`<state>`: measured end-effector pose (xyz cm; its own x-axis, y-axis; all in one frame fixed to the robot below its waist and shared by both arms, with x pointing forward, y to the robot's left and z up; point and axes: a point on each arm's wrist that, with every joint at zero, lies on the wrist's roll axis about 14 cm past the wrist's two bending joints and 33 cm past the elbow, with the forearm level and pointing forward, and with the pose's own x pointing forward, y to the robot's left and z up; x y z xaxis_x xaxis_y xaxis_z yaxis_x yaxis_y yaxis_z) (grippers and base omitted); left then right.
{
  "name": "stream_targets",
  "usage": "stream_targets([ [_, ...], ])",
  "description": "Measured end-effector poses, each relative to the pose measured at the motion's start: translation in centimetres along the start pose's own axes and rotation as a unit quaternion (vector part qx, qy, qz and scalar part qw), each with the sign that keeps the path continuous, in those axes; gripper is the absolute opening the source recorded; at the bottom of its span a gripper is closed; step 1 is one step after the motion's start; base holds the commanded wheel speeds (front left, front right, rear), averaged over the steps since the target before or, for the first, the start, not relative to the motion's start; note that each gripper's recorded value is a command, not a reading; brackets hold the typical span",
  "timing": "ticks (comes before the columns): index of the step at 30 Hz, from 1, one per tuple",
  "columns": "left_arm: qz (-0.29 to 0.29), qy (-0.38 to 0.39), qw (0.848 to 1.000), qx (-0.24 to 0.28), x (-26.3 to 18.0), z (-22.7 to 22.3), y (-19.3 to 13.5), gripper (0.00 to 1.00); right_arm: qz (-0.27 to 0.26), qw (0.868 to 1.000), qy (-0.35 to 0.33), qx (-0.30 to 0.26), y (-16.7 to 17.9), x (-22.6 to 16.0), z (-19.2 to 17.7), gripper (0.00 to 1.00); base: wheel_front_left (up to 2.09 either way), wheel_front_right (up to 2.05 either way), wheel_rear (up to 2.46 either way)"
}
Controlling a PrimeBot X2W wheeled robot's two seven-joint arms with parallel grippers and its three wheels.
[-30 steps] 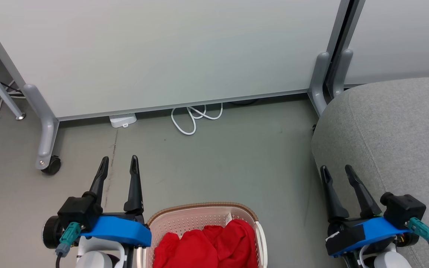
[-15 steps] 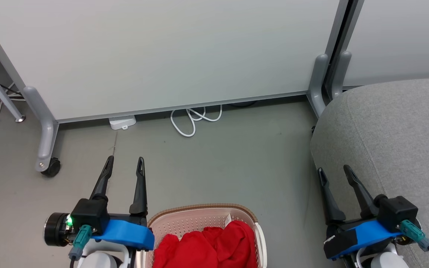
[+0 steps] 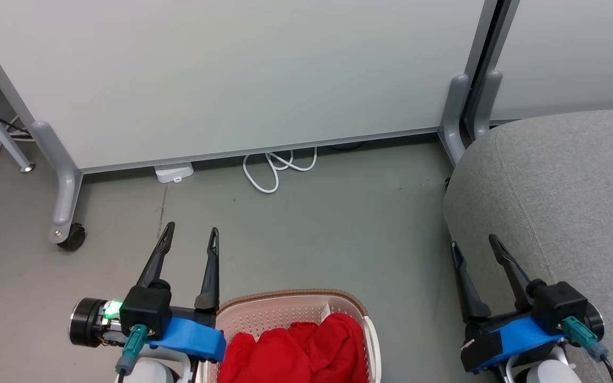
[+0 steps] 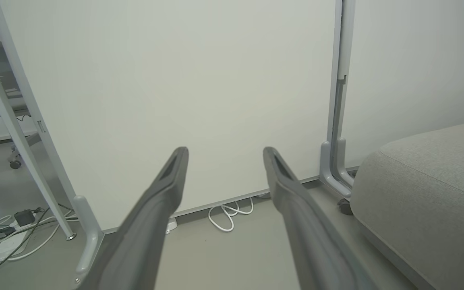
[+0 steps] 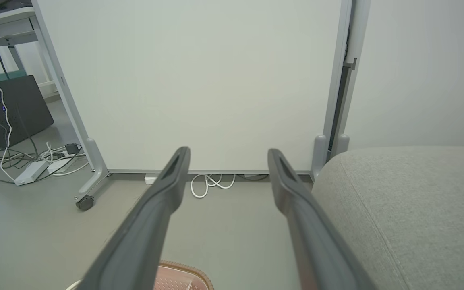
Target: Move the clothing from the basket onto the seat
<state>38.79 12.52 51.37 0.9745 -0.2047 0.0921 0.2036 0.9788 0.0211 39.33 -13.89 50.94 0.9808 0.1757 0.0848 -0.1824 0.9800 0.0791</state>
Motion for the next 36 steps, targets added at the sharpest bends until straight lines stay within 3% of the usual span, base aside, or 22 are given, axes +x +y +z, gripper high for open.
stream_targets([
  [24,-0.005,0.011,1.0,-0.003,0.0,-0.8,-0.2,1.0,-0.003,1.0,0.003,0.002,-0.2,0.0,-0.3,1.0,0.0,0.0,0.0],
  [36,-0.07,0.048,0.996,0.01,2.9,-3.3,-2.6,1.0,-0.005,1.0,0.011,0.0,-0.8,1.7,-1.1,1.0,0.0,0.0,0.0],
])
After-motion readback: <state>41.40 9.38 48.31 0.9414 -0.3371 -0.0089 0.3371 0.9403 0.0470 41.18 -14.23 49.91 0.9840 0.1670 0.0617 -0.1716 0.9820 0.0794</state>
